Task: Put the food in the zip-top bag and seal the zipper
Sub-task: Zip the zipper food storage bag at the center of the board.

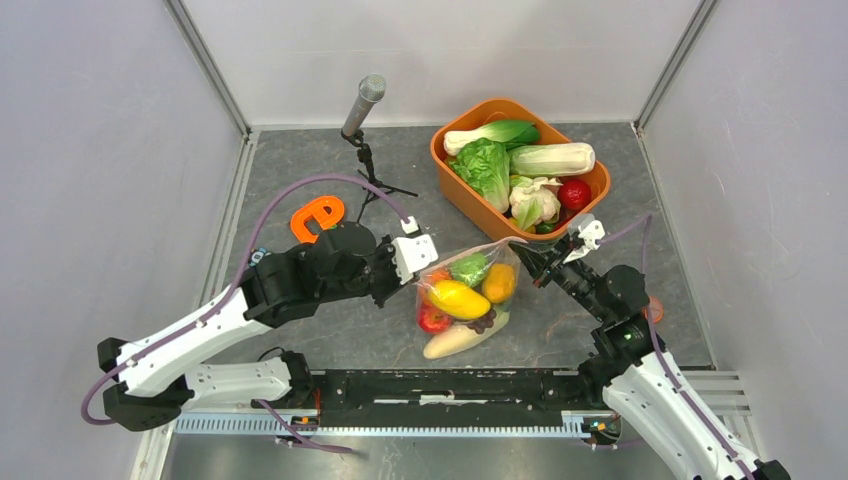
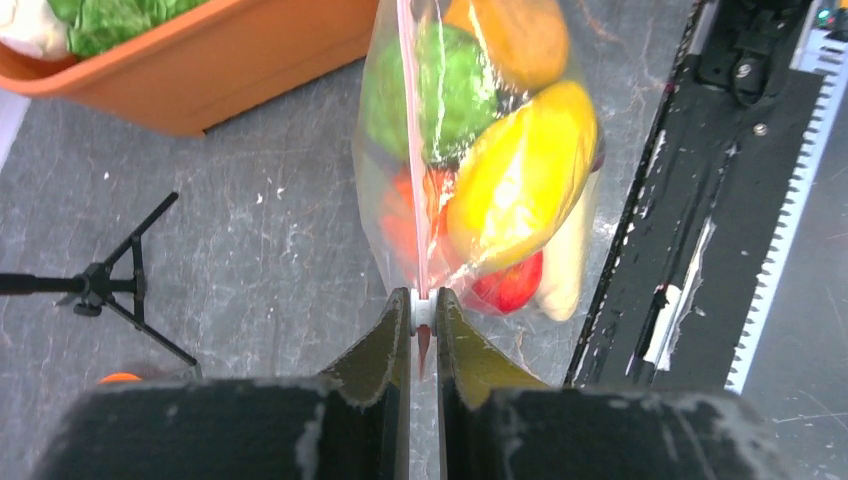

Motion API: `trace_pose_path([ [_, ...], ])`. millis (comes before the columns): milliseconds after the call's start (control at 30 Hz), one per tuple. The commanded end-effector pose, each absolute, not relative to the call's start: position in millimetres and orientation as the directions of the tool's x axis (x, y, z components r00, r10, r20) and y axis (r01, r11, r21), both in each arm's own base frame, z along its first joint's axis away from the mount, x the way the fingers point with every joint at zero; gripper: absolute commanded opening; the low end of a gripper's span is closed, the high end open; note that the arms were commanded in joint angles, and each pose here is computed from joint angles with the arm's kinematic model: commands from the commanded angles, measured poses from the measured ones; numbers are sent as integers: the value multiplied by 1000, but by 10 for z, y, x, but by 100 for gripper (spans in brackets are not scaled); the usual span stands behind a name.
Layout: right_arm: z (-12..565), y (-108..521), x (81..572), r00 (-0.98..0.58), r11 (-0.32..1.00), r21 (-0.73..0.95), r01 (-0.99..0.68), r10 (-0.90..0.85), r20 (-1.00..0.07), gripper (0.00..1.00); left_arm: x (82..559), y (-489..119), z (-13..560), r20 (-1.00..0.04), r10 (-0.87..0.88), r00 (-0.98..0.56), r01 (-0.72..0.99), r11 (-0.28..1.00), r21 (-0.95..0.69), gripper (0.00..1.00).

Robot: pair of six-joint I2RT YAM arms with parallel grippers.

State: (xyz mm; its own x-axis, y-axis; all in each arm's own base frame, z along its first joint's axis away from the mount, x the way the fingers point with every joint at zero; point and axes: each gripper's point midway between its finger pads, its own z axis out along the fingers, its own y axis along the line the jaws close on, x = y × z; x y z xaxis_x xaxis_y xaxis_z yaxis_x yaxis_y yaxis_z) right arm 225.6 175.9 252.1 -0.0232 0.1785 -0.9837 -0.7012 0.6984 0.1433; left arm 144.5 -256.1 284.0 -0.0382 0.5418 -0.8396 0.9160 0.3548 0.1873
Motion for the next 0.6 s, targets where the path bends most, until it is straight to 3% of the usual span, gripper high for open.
trace_pose_path([
  [0,2548,1547,2438,8,793,161,-588,204,-979,0,1479,-2388,2690,-814,570,-115,886,430,176,9],
  [133,2536,1544,2438,9,794,152,-589,194,-981,0,1513,-2341,2686,-814,569,-122,871,454,187,9],
  [367,2567,1592,2408,13,777,127,-617,171,-985,0,1552,-2293,2737,-837,534,-116,848,492,196,19],
  [400,2568,1615,2397,9,767,133,-628,178,-984,0,1556,-2296,2738,-841,529,-117,847,495,194,24],
  [467,2565,1667,2366,2,744,142,-653,189,-982,0,1579,-2292,2749,-848,517,-119,837,512,194,47],
  [567,2581,1750,2309,-3,704,143,-696,197,-980,0,1723,-2213,2858,-876,463,-136,767,609,203,58],
])
